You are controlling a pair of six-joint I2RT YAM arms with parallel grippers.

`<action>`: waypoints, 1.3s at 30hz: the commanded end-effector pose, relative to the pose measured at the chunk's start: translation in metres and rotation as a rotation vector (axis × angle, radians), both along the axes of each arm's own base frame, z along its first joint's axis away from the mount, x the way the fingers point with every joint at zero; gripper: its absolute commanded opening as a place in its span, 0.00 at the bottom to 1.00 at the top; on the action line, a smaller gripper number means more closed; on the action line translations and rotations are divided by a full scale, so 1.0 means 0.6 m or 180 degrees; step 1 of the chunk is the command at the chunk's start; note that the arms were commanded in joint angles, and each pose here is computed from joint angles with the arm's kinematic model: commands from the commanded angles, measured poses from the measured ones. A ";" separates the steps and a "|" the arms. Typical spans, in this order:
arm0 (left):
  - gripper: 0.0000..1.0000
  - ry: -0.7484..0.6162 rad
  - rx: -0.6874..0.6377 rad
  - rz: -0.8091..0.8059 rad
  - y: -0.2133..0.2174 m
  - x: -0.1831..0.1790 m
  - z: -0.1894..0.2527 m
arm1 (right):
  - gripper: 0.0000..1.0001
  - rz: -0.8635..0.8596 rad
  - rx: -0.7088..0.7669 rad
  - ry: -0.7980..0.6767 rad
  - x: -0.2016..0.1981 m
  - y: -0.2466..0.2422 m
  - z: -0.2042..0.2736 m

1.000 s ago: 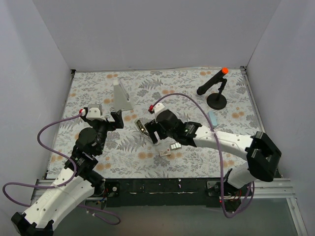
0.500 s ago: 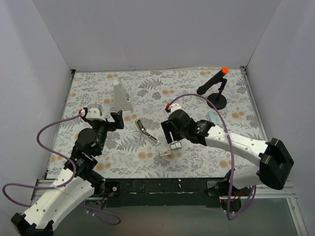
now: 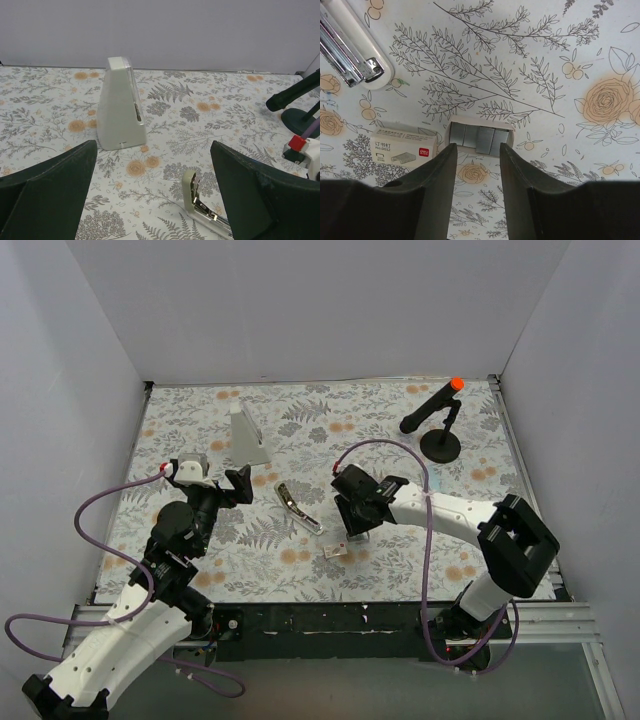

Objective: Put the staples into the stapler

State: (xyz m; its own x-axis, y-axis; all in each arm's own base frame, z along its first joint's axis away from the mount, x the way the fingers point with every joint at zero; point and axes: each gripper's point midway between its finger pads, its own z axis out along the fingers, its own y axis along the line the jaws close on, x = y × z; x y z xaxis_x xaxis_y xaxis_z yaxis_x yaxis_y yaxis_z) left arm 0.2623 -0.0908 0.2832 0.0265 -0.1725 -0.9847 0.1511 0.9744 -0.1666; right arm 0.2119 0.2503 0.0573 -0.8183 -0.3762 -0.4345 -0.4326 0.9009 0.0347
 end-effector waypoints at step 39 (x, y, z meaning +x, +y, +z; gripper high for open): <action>0.98 0.0001 -0.0013 -0.0059 -0.001 -0.006 -0.004 | 0.27 0.0002 -0.0581 0.0049 0.002 -0.001 -0.029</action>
